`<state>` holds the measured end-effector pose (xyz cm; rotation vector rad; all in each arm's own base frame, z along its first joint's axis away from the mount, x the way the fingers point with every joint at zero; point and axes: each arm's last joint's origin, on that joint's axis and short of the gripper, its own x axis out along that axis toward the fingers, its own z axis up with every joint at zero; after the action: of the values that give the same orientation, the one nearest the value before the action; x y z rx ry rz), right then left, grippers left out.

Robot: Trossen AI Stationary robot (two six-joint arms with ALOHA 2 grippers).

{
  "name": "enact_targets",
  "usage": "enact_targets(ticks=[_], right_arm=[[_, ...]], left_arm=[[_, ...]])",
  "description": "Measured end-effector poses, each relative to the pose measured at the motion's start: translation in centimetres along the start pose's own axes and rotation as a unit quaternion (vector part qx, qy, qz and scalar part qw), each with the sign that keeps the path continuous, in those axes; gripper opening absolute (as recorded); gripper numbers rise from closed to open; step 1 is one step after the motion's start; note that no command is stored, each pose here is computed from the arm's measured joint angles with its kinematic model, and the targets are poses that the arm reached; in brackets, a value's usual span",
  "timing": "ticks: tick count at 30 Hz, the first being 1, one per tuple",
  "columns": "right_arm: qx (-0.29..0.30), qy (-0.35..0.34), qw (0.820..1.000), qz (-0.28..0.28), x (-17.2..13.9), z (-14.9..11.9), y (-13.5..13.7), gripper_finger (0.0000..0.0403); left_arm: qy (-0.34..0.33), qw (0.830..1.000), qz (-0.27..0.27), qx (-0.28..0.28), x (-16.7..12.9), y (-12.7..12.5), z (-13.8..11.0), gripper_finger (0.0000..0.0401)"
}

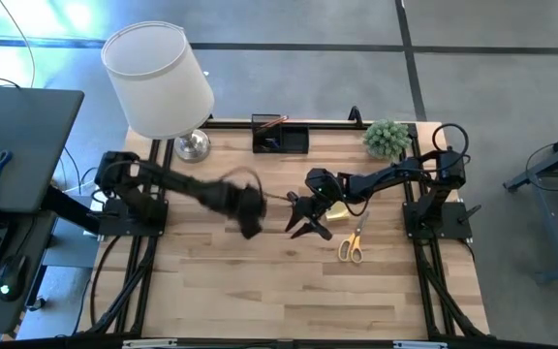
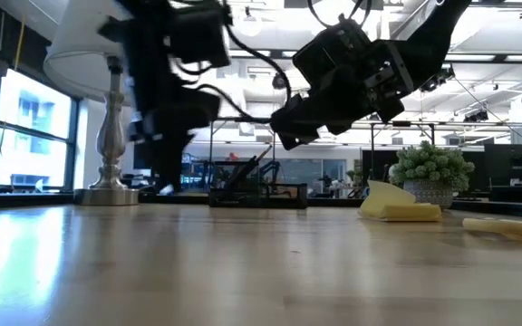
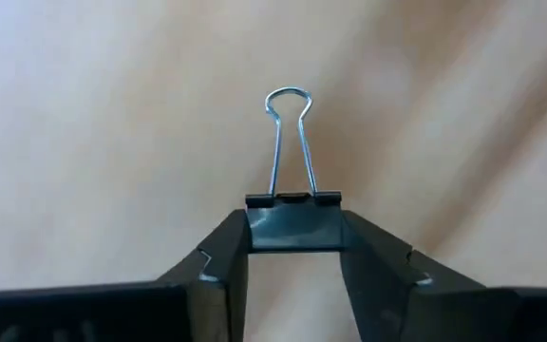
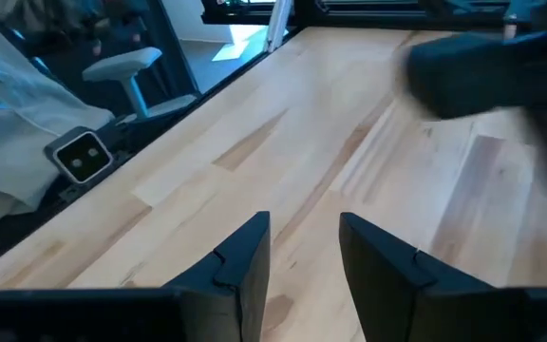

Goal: Pick and place office supplies into organizer
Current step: Put the black binder clip into the black desk organizer

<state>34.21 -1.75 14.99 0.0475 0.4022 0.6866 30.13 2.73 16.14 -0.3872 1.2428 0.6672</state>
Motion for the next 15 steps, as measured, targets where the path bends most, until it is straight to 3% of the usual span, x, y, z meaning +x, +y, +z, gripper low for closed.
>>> enact_targets(ticks=[3, 8, 15], right_arm=[[-0.002, 0.002, 1.000, -0.011, 0.0, 0.0, -0.1, 0.0124], [-0.006, 0.008, 1.000, -0.026, 0.0, -0.1, -0.1, 0.0124], [-0.007, 0.011, 0.999, -0.042, -0.1, -0.1, -0.3, 0.0124]], left_arm=[[-0.033, 0.998, 0.012, 0.055, -0.8, 2.8, 3.3, 0.0133], [-0.109, 0.979, 0.095, 0.144, -2.3, 7.2, 8.3, 0.0139], [-0.187, 0.964, 0.091, 0.163, -2.2, 13.1, 11.9, 0.0121]])
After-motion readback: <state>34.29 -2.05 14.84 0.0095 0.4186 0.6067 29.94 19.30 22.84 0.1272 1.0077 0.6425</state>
